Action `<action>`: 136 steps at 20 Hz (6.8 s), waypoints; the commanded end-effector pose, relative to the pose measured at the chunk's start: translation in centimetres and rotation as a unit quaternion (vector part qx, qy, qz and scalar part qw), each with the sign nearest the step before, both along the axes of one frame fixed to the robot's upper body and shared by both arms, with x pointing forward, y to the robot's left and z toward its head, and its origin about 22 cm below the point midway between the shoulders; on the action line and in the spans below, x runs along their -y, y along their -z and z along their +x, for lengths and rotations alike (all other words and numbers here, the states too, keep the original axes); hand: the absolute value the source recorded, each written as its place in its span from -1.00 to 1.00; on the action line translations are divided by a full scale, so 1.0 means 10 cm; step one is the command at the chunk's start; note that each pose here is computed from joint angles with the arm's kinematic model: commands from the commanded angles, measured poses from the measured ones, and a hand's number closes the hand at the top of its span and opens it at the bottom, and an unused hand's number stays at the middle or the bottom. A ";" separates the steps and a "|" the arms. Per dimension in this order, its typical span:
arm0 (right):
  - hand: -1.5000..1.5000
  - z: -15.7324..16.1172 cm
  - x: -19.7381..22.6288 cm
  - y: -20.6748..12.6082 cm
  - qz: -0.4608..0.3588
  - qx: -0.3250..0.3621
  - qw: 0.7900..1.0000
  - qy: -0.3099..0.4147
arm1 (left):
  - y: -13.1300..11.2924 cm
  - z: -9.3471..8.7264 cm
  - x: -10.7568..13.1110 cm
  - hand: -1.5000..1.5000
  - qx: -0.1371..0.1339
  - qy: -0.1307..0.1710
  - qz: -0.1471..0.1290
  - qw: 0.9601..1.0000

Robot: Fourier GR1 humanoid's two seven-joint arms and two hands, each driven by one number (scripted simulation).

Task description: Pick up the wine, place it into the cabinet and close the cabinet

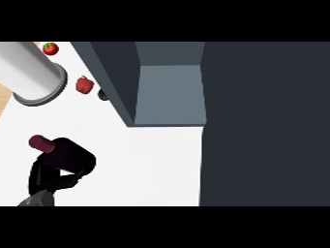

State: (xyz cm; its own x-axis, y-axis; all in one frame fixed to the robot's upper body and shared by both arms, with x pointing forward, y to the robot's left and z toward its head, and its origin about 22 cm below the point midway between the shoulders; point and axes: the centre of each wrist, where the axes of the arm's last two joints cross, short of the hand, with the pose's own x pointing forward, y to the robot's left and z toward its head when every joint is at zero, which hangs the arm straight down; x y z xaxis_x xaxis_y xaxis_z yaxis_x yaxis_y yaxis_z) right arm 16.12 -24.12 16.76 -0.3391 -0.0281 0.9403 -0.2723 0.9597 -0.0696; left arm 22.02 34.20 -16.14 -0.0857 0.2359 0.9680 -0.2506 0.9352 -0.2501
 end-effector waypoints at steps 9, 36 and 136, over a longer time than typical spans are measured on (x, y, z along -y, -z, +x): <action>-1.00 -0.06 0.12 0.11 -0.002 -0.005 1.000 0.018 | 0.34 -0.67 0.57 1.00 0.054 0.105 -0.050 0.992; -1.00 0.19 0.05 0.16 0.000 -0.008 1.000 0.006 | -1.68 -0.28 1.55 1.00 0.152 0.149 -0.046 0.976; -1.00 0.32 0.08 0.09 0.003 0.000 1.000 -0.013 | -1.31 1.72 2.30 -1.00 0.088 0.028 0.002 0.996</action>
